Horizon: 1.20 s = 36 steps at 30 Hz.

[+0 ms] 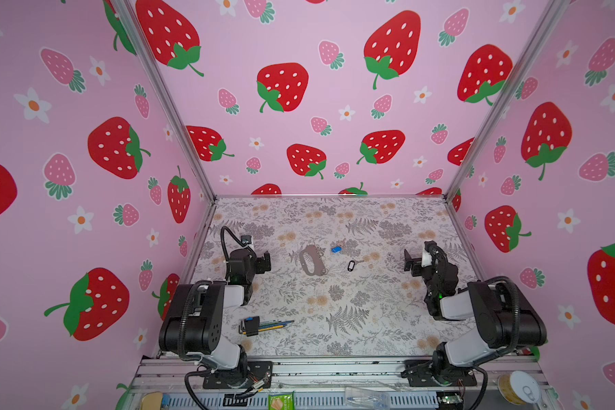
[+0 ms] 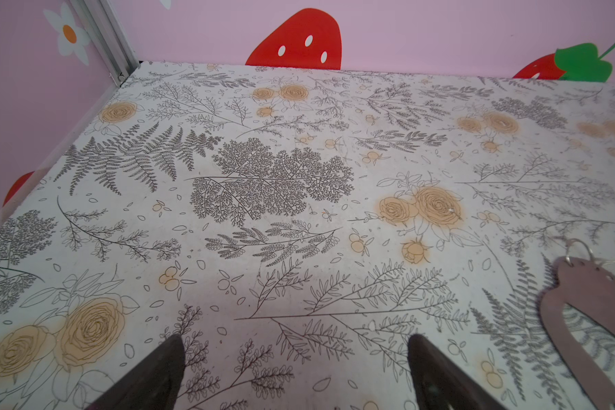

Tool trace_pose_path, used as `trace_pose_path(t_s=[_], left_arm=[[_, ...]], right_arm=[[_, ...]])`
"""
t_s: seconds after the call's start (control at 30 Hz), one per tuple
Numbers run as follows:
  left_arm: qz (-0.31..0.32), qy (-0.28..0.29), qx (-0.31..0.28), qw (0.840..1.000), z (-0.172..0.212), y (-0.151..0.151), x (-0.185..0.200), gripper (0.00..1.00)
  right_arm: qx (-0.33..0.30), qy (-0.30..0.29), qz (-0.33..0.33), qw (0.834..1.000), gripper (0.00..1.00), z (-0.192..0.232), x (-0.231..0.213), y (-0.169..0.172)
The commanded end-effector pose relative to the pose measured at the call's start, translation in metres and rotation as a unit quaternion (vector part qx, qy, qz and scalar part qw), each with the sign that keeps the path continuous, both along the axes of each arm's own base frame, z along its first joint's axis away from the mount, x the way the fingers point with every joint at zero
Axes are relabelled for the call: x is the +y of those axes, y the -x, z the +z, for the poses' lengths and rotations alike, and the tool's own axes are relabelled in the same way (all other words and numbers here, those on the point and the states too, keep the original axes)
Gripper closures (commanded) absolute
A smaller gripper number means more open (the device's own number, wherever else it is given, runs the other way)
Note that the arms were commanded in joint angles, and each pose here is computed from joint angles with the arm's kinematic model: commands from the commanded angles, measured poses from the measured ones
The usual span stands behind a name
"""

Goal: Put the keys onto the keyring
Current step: 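Move both grippers forward toward the grey metal keyring plate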

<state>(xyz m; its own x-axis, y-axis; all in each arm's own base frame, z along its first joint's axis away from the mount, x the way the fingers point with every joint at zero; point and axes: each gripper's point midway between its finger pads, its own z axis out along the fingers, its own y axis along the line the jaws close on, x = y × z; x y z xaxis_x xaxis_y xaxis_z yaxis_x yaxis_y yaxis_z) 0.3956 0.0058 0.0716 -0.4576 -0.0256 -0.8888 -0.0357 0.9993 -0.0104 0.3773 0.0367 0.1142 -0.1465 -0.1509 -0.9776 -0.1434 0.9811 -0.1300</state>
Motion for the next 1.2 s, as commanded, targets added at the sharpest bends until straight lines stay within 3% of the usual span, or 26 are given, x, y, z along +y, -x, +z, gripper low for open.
trace_pose_path(t_s=[0.0,0.27,0.43,0.53,0.6,0.8,0.93,1.0,1.17], left_arm=[[0.01,0.002,-0.025,1.0,0.016,-0.007,0.004,0.01],[0.004,0.024,0.027,0.999,0.072,-0.005,-0.002,0.01],[-0.053,0.063,0.065,0.994,0.102,0.008,-0.036,0.03],[-0.092,0.062,0.096,0.989,0.106,0.016,-0.064,0.07],[-0.112,0.045,0.116,0.986,0.102,0.02,-0.083,0.11],[-0.154,0.053,0.158,0.974,0.088,0.017,-0.131,0.22],[-0.176,0.062,0.178,0.966,0.08,0.016,-0.149,0.27],[-0.174,0.067,0.184,0.965,0.076,0.017,-0.15,0.28],[-0.174,0.068,0.192,0.964,0.069,0.022,-0.149,0.3]], right_arm=[[-0.03,-0.017,-0.034,0.999,0.01,0.021,-0.011,0.0],[-0.012,-0.03,-0.016,0.999,0.0,0.064,-0.001,-0.012],[0.041,-0.014,0.103,0.994,0.07,0.065,0.062,-0.009],[0.075,0.025,0.197,0.977,0.14,0.057,0.117,0.003],[0.094,0.059,0.246,0.963,0.25,0.047,0.152,0.012],[0.155,0.09,0.322,0.93,0.45,0.016,0.223,0.021],[0.181,0.128,0.39,0.894,0.48,-0.013,0.265,0.039],[0.18,0.156,0.426,0.873,0.55,-0.026,0.278,0.05],[0.2,0.183,0.475,0.837,0.58,-0.046,0.294,0.066]])
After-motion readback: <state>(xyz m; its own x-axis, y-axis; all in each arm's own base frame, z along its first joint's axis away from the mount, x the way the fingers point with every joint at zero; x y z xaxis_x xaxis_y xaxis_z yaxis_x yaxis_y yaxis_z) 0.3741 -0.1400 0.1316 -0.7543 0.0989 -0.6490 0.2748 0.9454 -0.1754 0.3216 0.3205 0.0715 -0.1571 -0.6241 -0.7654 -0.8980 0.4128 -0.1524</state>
